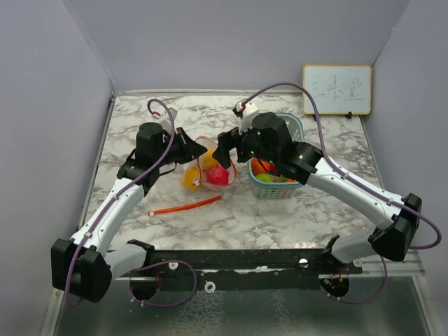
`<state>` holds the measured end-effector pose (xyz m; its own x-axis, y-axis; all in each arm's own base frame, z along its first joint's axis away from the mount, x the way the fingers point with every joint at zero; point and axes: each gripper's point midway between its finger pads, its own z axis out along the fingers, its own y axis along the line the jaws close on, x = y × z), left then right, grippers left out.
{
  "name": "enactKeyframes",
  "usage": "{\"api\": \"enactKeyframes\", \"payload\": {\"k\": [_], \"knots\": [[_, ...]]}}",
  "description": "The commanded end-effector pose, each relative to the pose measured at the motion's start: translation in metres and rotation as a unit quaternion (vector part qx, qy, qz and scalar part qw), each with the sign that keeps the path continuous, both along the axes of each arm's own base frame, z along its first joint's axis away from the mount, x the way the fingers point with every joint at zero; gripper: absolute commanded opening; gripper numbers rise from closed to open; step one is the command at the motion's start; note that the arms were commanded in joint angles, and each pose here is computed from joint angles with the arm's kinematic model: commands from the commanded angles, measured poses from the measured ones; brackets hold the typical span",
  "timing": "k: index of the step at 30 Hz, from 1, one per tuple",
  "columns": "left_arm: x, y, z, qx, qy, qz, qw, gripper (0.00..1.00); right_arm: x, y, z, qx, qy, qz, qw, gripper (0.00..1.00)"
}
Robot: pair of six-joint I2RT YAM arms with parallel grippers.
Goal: Place the food in the zip-top bag and seal the zipper
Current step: Place the fake vegetable in the zipper food storage bag, then zip the zipper food storage bag at the center of the board.
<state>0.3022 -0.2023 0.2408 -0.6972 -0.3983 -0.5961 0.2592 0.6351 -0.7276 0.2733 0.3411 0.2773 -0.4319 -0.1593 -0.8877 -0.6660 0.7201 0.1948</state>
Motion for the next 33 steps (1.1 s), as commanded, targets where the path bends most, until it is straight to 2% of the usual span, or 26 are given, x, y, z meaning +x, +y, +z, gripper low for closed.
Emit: {"api": "enactKeyframes", "payload": {"k": [1, 5, 9, 13, 21, 31, 33], "knots": [[0.000, 0.003, 0.017, -0.006, -0.032, 0.006, 0.999, 0.00, 0.013, -0.004, -0.001, -0.017, 0.002, -0.035, 0.999, 0.97], [0.000, 0.004, 0.018, 0.007, -0.037, 0.003, 0.999, 0.00, -0.010, 0.009, -0.006, -0.010, -0.021, 0.067, 0.997, 0.86], [0.005, 0.007, 0.015, 0.017, -0.042, 0.011, 0.999, 0.00, -0.051, 0.020, -0.019, -0.003, -0.038, 0.210, 0.977, 0.81], [0.008, 0.004, 0.015, 0.009, -0.044, 0.008, 0.999, 0.00, -0.075, 0.028, -0.042, 0.003, -0.019, 0.279, 0.960, 0.77], [0.010, 0.001, 0.014, 0.010, -0.039, -0.001, 0.999, 0.00, -0.074, 0.045, -0.057, 0.009, -0.044, 0.293, 0.955, 0.78], [0.002, -0.005, 0.033, -0.014, -0.053, -0.020, 0.998, 0.00, -0.065, 0.066, -0.077, 0.010, -0.052, 0.289, 0.956, 0.78], [0.000, -0.006, 0.034, -0.018, -0.052, -0.023, 0.998, 0.00, -0.065, 0.068, -0.080, 0.008, -0.052, 0.289, 0.956, 0.68]]}}
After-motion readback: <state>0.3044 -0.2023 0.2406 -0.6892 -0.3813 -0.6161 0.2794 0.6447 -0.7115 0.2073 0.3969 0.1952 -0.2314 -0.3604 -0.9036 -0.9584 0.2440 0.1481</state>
